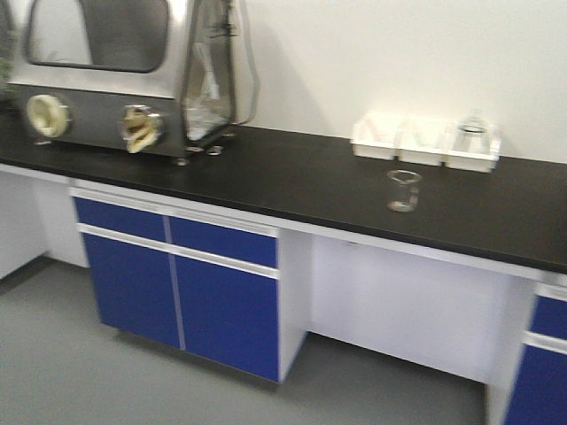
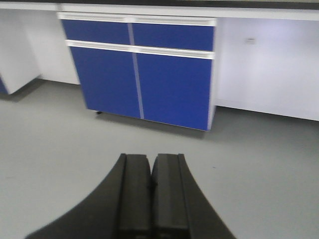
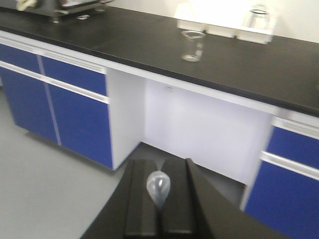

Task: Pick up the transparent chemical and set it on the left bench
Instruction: 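Drive the base to the bench with the white bins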

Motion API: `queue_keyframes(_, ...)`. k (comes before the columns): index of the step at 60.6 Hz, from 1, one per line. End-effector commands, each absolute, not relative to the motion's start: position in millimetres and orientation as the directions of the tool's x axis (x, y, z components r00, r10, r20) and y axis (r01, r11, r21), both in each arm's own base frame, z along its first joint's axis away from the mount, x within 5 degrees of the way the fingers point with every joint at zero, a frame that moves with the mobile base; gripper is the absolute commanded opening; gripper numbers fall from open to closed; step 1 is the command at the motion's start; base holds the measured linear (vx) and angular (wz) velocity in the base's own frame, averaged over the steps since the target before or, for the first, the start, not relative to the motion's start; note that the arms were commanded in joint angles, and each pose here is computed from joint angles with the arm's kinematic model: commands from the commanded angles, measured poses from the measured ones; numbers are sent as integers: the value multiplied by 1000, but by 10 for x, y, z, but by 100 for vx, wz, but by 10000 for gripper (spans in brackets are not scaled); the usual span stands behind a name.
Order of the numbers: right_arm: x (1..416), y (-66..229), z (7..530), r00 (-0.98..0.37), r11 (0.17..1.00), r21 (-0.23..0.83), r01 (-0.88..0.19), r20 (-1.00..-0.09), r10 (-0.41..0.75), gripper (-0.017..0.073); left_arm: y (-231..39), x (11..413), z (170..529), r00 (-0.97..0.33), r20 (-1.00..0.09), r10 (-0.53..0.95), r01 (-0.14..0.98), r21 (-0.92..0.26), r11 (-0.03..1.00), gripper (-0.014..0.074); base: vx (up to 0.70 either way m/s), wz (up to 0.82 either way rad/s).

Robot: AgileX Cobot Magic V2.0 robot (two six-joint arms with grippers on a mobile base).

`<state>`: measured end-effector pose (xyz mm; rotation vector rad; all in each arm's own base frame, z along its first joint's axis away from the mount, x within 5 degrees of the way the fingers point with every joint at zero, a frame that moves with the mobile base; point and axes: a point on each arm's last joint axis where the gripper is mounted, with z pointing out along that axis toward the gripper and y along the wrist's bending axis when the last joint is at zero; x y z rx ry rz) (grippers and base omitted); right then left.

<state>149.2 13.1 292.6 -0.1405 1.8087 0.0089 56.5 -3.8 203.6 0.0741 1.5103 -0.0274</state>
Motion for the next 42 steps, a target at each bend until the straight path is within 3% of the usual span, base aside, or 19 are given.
queue_keyframes(1, 1506, 133, 3105, -120, 992, -80, -99, -989, -92, -4, -36, 550, 2063, 141, -990, 14, 63, 23, 998, -3, 29, 62)
queue_keyframes(21, 1506, 133, 3105, -120, 992, -80, -99, -989, -92, -4, -36, 550, 2063, 141, -990, 14, 63, 23, 998, -3, 35, 42)
queue_keyframes(42, 1506, 133, 3105, -120, 992, -80, -99, -989, -92, -4, -36, 550, 2063, 141, -990, 14, 63, 23, 998, -3, 43, 0)
